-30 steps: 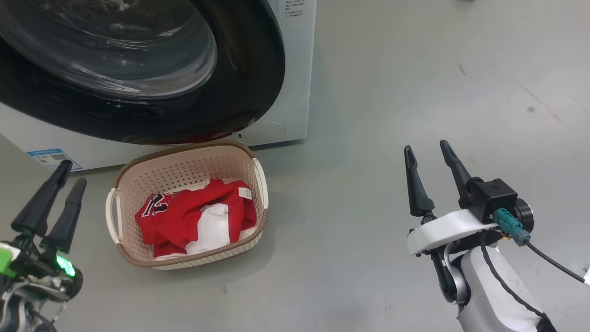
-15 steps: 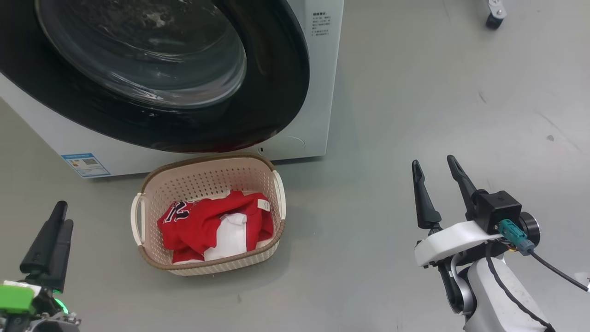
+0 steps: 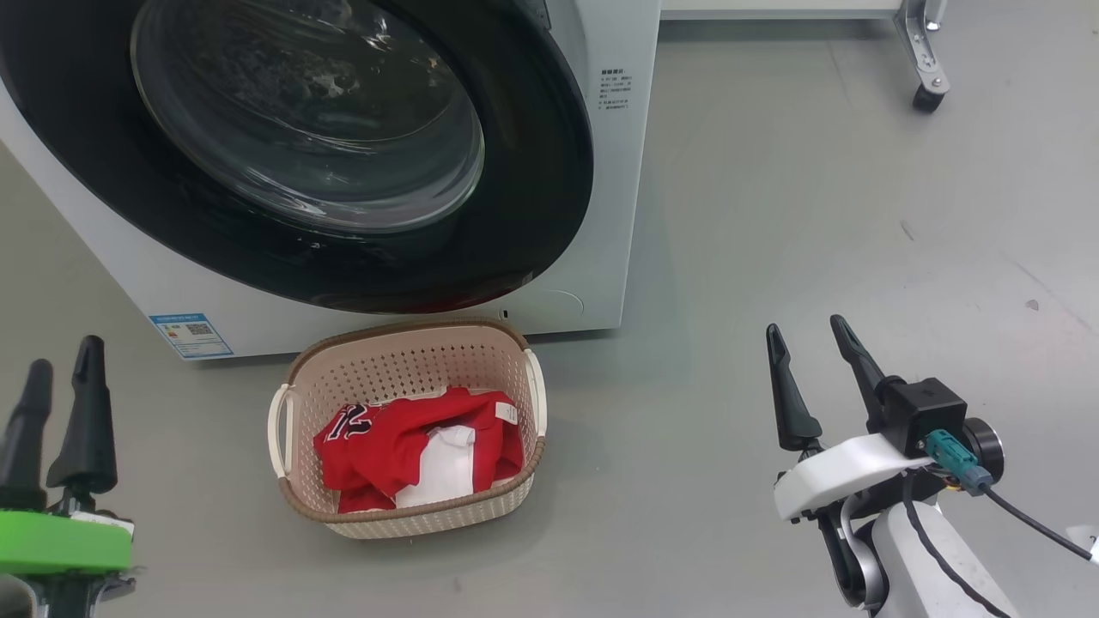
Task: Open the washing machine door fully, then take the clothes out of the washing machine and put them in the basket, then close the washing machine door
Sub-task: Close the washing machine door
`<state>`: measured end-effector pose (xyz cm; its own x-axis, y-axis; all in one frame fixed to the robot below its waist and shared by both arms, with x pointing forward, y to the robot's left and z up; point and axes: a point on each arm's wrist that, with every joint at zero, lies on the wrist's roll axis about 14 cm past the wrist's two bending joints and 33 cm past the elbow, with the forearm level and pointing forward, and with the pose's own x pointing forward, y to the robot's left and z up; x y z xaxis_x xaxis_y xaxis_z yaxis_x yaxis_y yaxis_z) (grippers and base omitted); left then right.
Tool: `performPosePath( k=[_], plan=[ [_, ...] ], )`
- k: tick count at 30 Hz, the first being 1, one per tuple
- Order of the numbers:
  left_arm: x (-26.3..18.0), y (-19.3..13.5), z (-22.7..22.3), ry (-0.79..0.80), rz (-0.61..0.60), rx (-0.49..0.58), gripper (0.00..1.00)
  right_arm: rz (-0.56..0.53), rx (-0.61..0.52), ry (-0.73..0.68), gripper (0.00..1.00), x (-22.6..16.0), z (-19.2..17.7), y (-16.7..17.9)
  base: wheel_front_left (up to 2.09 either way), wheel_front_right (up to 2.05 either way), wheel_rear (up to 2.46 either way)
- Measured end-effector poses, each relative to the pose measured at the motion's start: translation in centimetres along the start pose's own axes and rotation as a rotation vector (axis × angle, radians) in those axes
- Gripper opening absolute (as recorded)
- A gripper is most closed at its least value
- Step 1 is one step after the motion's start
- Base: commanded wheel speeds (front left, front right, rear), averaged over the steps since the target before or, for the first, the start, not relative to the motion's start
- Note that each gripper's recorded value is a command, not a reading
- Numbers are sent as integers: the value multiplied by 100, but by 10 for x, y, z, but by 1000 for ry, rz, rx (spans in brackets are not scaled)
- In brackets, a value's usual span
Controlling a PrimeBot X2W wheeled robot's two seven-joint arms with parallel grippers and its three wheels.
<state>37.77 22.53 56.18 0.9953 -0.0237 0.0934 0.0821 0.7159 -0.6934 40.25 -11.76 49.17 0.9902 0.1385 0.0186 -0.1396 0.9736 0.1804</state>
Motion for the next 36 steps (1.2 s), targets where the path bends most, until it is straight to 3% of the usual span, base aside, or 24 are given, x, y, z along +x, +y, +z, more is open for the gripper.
performPosePath(
  k=[7,16,36],
  plan=[
    [-7,-4,-8,-11,-16,283,100,-4,-1,-6,100,-3,2,-2,0,0,0],
    [-20,3,-41,57,-7,493,100,-19,2,11,100,-15,-4,-6,0,0,0],
    [-42,19,-76,129,79,557,100,-38,9,24,100,-32,-8,-10,0,0,0]
  ],
)
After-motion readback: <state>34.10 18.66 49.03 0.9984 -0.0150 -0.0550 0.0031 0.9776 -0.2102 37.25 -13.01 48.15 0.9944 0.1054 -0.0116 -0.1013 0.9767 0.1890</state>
